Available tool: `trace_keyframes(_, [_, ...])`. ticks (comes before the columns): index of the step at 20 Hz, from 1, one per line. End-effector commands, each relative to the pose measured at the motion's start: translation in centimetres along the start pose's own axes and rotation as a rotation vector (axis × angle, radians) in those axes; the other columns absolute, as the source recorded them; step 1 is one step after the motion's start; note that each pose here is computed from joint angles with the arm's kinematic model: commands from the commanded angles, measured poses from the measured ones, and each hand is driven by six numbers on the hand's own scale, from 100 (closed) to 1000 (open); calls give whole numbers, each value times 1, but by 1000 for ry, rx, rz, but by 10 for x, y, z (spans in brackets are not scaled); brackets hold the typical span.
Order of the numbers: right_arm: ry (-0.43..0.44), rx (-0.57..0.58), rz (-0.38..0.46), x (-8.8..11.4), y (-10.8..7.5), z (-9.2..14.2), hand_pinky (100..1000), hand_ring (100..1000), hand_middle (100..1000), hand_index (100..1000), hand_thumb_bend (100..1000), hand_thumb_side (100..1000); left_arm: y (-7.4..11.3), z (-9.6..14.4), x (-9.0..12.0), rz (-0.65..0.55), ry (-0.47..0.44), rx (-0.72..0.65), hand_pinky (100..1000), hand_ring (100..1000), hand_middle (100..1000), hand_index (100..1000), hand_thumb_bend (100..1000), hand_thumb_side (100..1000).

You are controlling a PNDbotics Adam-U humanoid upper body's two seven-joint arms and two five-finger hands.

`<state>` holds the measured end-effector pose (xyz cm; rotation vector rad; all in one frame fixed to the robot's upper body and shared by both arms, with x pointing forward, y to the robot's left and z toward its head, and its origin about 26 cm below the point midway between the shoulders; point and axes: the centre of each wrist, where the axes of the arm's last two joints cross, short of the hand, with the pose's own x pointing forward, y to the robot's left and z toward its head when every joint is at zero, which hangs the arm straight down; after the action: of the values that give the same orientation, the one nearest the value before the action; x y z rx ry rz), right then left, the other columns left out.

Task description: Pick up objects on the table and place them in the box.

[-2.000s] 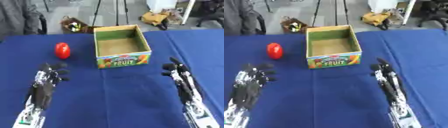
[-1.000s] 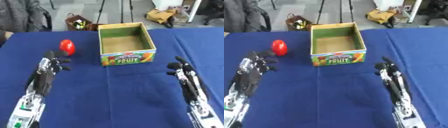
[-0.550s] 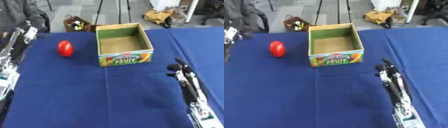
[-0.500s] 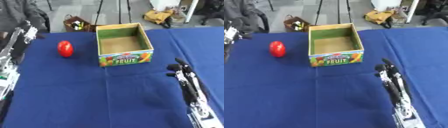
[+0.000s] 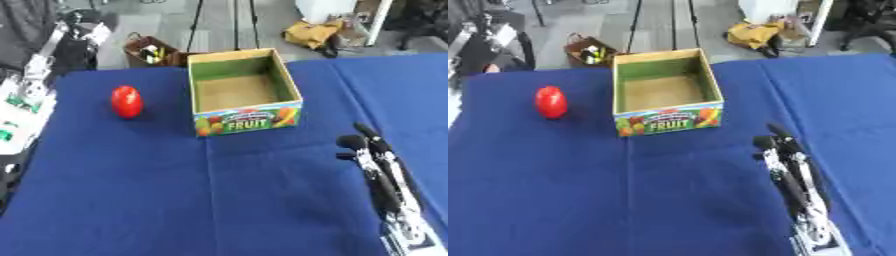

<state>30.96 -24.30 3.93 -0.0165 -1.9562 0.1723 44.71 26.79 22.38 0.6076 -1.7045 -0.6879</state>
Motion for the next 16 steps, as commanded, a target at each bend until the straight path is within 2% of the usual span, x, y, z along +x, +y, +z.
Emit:
trace_keyframes(1, [-18, 23, 25, 4, -3, -3, 683, 769, 680, 918, 143, 651, 11, -9, -5, -74, 91, 48, 673, 751, 798, 847, 567, 802])
trace_keyframes(10, [-17, 38, 25, 4, -1, -2, 683, 769, 680, 918, 140, 652, -14, -28, -31, -220, 359, 132, 667, 734, 778, 839, 635, 795])
trace_keyframes(16, [-15, 40, 22, 4, 0, -2, 683, 769, 680, 918, 140, 652, -29, -34, -53, -327, 406, 127, 666, 725, 762, 833, 638, 780])
